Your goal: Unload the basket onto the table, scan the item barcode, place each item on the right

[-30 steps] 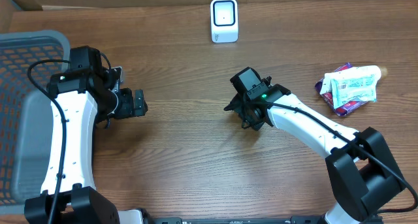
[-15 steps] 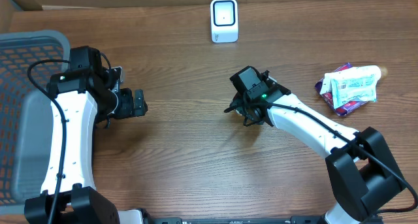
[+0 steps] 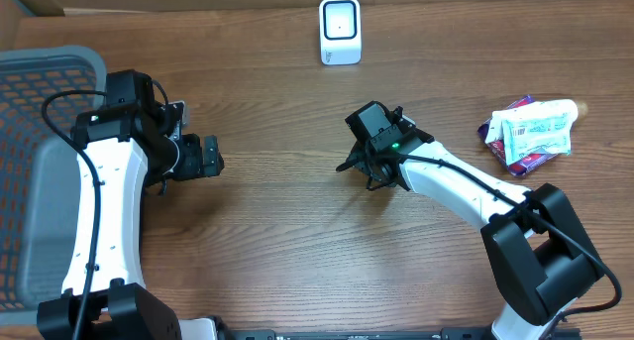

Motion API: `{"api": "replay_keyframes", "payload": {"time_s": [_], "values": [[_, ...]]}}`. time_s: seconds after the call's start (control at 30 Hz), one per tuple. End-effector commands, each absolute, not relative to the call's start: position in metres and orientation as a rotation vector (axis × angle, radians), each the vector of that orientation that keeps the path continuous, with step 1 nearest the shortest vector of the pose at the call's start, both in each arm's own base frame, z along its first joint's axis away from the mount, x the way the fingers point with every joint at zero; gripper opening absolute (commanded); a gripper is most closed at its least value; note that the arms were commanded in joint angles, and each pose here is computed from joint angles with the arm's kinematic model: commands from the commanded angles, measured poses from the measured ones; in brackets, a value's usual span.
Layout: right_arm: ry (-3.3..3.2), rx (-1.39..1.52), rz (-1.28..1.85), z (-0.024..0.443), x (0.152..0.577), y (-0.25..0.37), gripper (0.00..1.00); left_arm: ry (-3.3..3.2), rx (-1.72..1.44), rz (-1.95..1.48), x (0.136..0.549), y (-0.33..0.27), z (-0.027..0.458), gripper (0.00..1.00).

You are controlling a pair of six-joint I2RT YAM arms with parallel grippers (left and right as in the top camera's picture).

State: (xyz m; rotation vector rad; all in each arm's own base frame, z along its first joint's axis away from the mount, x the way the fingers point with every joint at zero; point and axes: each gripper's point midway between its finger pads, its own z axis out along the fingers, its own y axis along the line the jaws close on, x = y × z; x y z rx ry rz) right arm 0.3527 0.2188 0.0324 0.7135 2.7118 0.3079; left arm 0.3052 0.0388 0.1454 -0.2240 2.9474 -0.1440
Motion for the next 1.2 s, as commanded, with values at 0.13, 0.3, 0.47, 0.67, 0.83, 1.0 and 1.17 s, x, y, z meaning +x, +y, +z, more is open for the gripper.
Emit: {"api": "replay_keyframes", "payload": {"time_s": [0.13, 0.3, 0.47, 0.67, 0.83, 1.0, 1.17], "values": [[2.8, 0.392, 0.364, 0.037, 0.351, 0.232, 0.36, 2.946, -0.206, -0.15, 0.307, 0.039, 0.146, 1.0], [2.907, 0.072, 0.379, 0.048, 0.34, 0.232, 0.35, 2.946, -0.206, -0.15, 0.307, 0.039, 0.146, 1.0], [2.996, -0.288, 0.32, 0.048, 0.32, 0.214, 0.45, 2.946, -0.206, -0.15, 0.307, 0.039, 0.146, 1.0], [3.049, -0.21, 0.314, 0.047, 0.32, 0.192, 0.73, 2.946, -0.206, -0.15, 0.307, 0.039, 0.146, 0.99], [3.092, 0.137, 0.552, 0.053, 0.32, 0.203, 0.61, 2.946, -0.206, -0.15, 0.307, 0.039, 0.146, 0.99], [3.037, 0.429, 0.635, 0.047, 0.328, 0.218, 0.57, 2.945, -0.206, -0.15, 0.307, 0.039, 0.146, 0.99], [2.966, 0.602, 0.504, 0.032, 0.334, 0.21, 0.57, 2.946, -0.206, -0.15, 0.307, 0.039, 0.146, 1.0]]}}
